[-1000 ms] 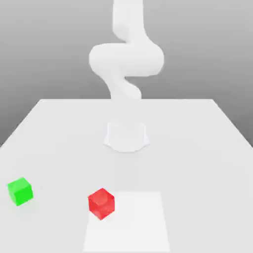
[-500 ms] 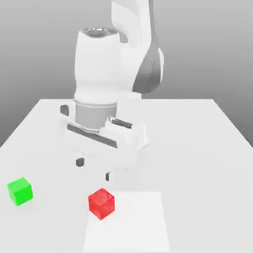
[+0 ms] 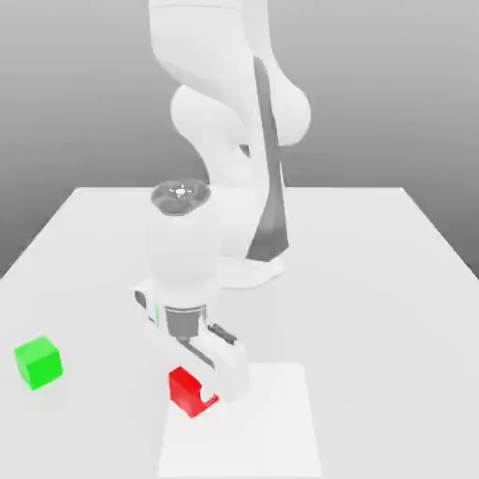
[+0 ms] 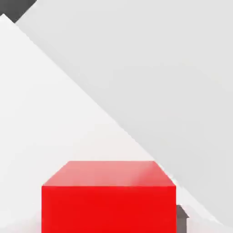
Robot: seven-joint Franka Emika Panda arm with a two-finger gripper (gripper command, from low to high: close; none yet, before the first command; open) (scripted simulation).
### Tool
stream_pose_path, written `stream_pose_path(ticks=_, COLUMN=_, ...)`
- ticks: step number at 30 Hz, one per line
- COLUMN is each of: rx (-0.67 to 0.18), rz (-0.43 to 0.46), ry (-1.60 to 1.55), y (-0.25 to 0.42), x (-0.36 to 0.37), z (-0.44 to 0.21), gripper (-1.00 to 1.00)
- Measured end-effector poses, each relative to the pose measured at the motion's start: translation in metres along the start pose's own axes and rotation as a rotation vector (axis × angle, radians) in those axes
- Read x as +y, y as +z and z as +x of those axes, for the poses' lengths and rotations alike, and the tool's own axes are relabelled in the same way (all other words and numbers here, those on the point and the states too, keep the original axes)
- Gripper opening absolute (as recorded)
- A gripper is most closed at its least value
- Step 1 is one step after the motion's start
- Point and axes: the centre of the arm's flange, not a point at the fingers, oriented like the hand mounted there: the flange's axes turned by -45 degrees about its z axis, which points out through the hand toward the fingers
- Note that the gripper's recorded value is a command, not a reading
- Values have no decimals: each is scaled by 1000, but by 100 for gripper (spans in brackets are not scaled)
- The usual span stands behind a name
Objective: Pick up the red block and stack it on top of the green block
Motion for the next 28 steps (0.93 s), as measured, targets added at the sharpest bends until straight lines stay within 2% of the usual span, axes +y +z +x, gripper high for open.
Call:
stream_pose_path(ticks=9, rx=0, rz=-1, ry=46, y=-65, x=5, z=7, gripper=-100)
stream_pose_path(ticks=14, rx=0, rz=1, ry=445, y=-81, x=72, z=67, gripper=-100)
stream_pose_path(ticks=20, rx=1, rz=-1, ry=1047, y=-98, x=211, z=126, gripper=-100)
stream_pose_path(ticks=25, rx=1, rz=-2, ry=1108, y=-49, x=218, z=132, gripper=-100)
stream_pose_path(ticks=26, rx=1, rz=-2, ry=1108, y=-42, x=218, z=131, gripper=100)
stream_pose_path(ticks=28, rx=1, rz=-2, ry=1108, y=-42, x=218, z=131, gripper=100)
